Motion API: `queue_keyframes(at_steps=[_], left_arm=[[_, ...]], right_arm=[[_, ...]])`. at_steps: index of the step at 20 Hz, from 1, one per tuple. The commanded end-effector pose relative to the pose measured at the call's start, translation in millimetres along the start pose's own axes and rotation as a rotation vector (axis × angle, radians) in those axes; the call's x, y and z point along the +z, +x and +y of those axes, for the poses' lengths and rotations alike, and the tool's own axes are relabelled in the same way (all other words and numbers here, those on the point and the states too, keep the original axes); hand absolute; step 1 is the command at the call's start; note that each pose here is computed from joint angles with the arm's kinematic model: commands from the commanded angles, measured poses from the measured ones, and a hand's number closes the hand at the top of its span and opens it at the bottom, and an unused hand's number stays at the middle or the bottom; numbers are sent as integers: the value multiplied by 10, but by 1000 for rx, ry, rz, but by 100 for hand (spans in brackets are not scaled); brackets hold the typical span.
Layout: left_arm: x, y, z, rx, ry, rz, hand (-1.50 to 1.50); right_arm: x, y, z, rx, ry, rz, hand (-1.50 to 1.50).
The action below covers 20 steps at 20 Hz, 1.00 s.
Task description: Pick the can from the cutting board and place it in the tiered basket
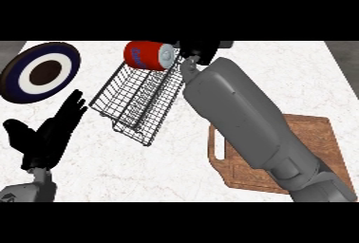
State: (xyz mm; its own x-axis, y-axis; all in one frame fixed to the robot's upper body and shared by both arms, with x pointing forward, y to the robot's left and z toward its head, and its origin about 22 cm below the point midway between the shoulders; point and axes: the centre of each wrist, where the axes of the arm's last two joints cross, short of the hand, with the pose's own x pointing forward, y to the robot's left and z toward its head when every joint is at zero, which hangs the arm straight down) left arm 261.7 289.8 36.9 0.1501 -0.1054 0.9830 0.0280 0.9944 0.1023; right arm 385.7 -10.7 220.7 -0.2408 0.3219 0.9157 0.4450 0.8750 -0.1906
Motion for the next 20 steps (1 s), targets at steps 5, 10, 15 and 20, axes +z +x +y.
queue_keyframes(at_steps=[5, 10, 15, 20], left_arm=[[32, -62, 57, 7, 37, 24, 0], [240, -179, 231, 7, 38, 10, 0], [223, -118, 15, -13, 57, 10, 0], [63, -23, 61, 18, 25, -3, 0]], right_arm=[[-279, -167, -812, -82, -207, 37, -150], [-259, -204, -1524, -91, -252, 29, -150], [31, -263, -2215, -58, -241, 25, -150], [-14, -195, -2859, -40, -260, 5, -150]])
